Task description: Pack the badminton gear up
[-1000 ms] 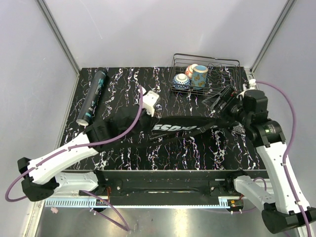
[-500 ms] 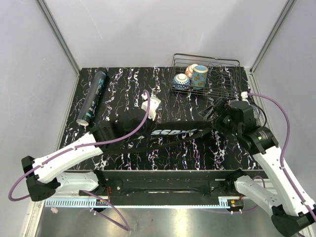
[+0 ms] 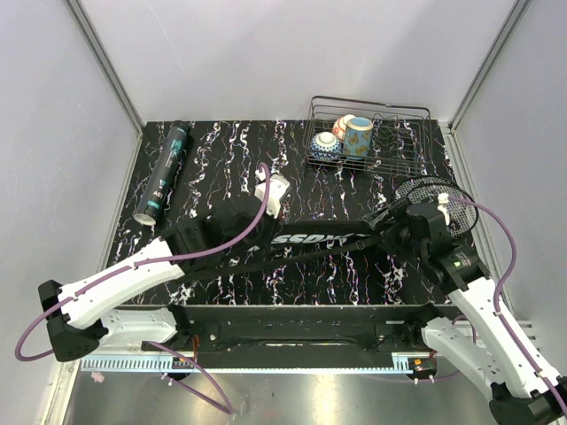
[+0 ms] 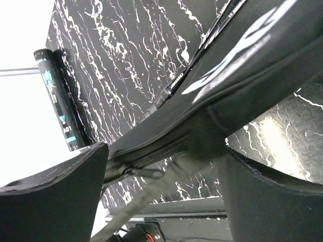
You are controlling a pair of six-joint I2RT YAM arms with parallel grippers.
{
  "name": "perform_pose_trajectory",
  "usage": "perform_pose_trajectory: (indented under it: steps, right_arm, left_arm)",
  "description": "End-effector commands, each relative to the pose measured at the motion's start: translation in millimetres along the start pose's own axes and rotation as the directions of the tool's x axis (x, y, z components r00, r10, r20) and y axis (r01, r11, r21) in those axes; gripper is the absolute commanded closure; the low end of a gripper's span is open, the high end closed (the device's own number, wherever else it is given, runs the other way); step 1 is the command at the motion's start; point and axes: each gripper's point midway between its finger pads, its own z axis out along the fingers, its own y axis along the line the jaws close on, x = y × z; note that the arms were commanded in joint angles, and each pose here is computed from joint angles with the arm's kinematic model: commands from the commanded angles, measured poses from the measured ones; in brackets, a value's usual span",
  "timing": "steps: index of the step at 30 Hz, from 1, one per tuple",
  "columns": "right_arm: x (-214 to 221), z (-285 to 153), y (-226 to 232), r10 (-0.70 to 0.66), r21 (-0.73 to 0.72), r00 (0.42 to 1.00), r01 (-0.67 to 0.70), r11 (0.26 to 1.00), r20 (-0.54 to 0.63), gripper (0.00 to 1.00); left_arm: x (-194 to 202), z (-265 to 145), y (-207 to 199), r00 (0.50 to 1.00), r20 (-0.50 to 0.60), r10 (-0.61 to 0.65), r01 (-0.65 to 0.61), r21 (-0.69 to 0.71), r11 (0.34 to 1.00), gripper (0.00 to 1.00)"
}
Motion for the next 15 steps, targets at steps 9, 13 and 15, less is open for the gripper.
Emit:
perform_pose_trajectory:
  steps: [9,13,15]
  right_arm:
    - [-3,21,59,0.033,-0.142,0.998,-0.025,0.99,0.053,0.62]
    - [8,-1,90,0.003,-0.202,0.999,0.004,0.979,0.032,0.9]
    - [22,-8,103,-0.045,-0.217,0.999,0.046,0.975,0.012,0.99]
  left_arm:
    - [-9,-23,-12,0.996,0.087,-0.003,-0.007,0.12,0.993,1.0]
    - [-7,-29,-18,0.996,0.081,0.019,-0.033,0.165,0.986,0.96]
    - [-9,-35,-21,0.995,0.093,0.024,-0.042,0.195,0.98,0.78]
